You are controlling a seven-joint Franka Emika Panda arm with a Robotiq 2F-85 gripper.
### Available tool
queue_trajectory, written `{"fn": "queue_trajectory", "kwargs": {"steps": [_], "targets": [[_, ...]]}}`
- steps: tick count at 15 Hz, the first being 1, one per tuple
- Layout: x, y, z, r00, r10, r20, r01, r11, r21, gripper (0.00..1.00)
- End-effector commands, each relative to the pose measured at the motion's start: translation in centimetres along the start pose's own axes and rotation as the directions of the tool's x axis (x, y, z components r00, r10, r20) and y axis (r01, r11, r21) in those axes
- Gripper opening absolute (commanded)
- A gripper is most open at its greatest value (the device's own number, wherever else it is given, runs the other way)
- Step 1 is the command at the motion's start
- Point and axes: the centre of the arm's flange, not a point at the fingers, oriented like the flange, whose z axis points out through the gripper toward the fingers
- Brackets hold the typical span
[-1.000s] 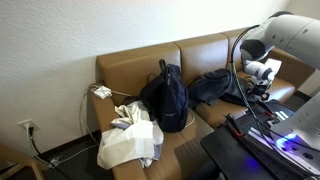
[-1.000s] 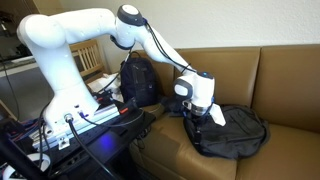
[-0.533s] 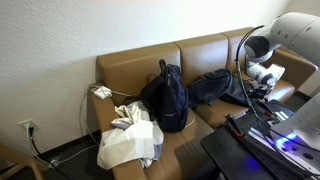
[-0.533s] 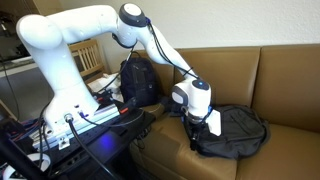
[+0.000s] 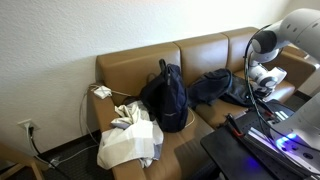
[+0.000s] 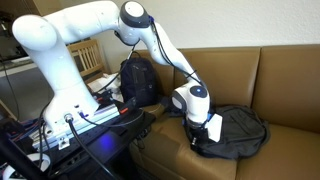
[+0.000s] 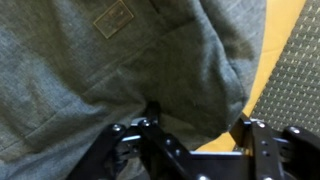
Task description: Arrange the cloth and the bags on the table
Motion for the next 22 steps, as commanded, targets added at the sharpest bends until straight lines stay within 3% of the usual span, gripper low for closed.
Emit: {"fn": "queue_trajectory", "kwargs": {"steps": [1,4,7,11,15,19,21,22], "targets": [[-1.9,1.1,0.4,0.999,0.052,0.016,-0.051,0.998,-0.031,0.38],[-2.4,1.0,0.0,0.998,0.063,0.004,-0.063,0.998,-0.03,0.18],[-4.0,0.5,-2.7,0.995,0.041,-0.087,-0.048,0.996,-0.074,0.02],[-6.2,0.0,-11.0,0.996,0.008,-0.088,-0.026,0.98,-0.198,0.03],[-6.3,0.5,-19.8,0.994,-0.091,0.059,0.104,0.952,-0.286,0.01],[-5.0,1.6,-27.4,0.961,-0.187,0.205,0.249,0.907,-0.338,0.02],[-3.6,2.5,-30.6,0.929,-0.271,0.253,0.344,0.886,-0.312,0.02],[-6.5,2.8,-25.5,0.956,-0.228,0.183,0.276,0.912,-0.305,0.06]]}}
